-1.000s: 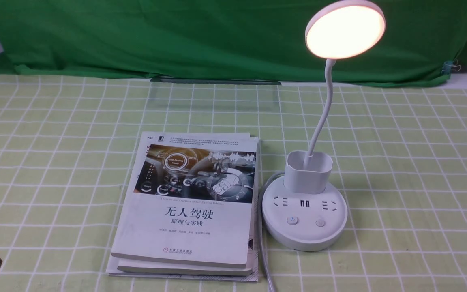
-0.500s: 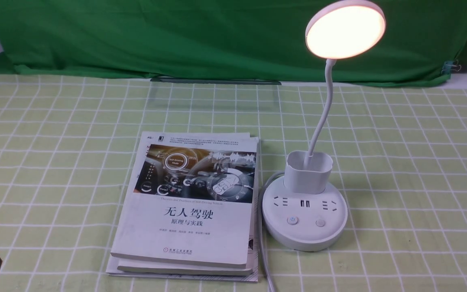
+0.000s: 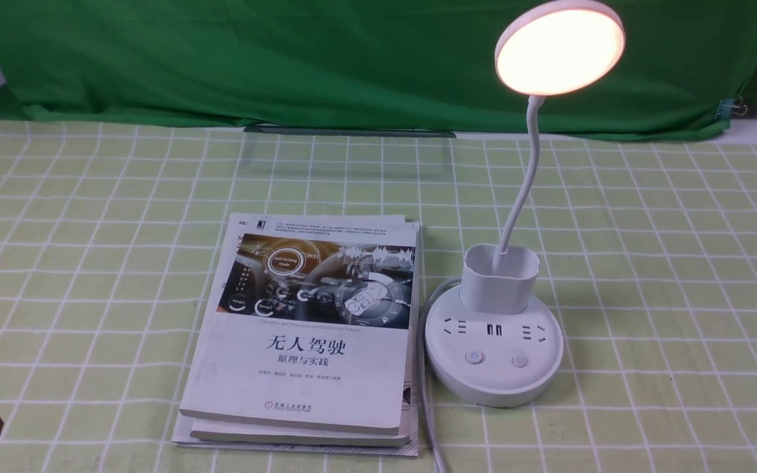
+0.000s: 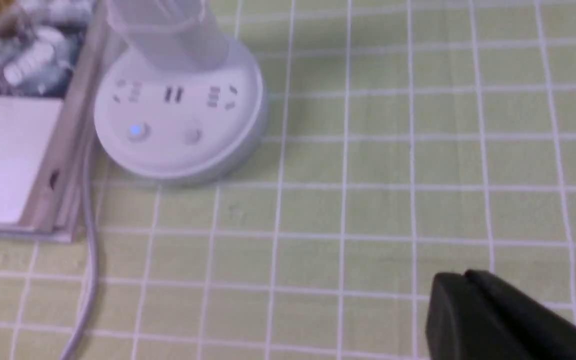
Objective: Turn off the desk lamp on the green coffee tablecloth by hand.
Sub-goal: 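Press the power button on the lamp base to turn the lamp off with the right gripper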
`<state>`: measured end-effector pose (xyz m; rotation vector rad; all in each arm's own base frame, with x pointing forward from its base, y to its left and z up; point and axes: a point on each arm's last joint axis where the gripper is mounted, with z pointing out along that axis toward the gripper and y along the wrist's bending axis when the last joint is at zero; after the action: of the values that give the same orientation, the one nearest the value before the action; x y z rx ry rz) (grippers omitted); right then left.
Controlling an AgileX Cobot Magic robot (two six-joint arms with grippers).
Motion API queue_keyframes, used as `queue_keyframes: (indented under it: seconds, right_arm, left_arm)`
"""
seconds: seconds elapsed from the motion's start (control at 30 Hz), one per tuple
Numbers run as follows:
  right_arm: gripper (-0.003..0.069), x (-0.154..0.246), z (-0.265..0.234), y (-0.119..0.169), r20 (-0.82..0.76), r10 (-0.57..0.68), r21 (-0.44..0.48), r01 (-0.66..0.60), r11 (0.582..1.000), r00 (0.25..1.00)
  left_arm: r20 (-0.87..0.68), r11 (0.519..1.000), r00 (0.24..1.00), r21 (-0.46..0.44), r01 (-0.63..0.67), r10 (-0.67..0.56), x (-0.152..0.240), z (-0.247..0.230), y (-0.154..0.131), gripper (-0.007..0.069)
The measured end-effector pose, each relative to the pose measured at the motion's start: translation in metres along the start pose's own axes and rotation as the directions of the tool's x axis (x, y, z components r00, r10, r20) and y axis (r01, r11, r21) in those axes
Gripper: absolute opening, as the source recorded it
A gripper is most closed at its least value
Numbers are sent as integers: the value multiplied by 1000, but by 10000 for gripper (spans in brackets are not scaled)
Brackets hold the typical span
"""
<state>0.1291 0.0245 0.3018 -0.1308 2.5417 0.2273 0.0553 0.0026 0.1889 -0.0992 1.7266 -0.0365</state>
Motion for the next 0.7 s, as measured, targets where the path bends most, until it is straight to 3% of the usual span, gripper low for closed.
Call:
queue_keyframes:
  seconds: [0.13,0.3,0.5,0.7]
  right_arm:
    - [55,-32,33,5,-163,-29,-22,25,999,986]
    - [57,-58,87,43,-293,-193,-102,170,980,936]
    - [57,-72,146,94,-380,-332,-164,290,943,863]
    - [57,-83,180,109,-392,-349,-169,306,937,851]
  left_arm:
    - [0,1000,1000,0,0,0,0,0,0,410]
    - [0,1000,1000,0,0,0,0,0,0,410]
    - [0,1000,1000,0,0,0,0,0,0,410]
    - [0,1000,1000,0,0,0,0,0,0,410]
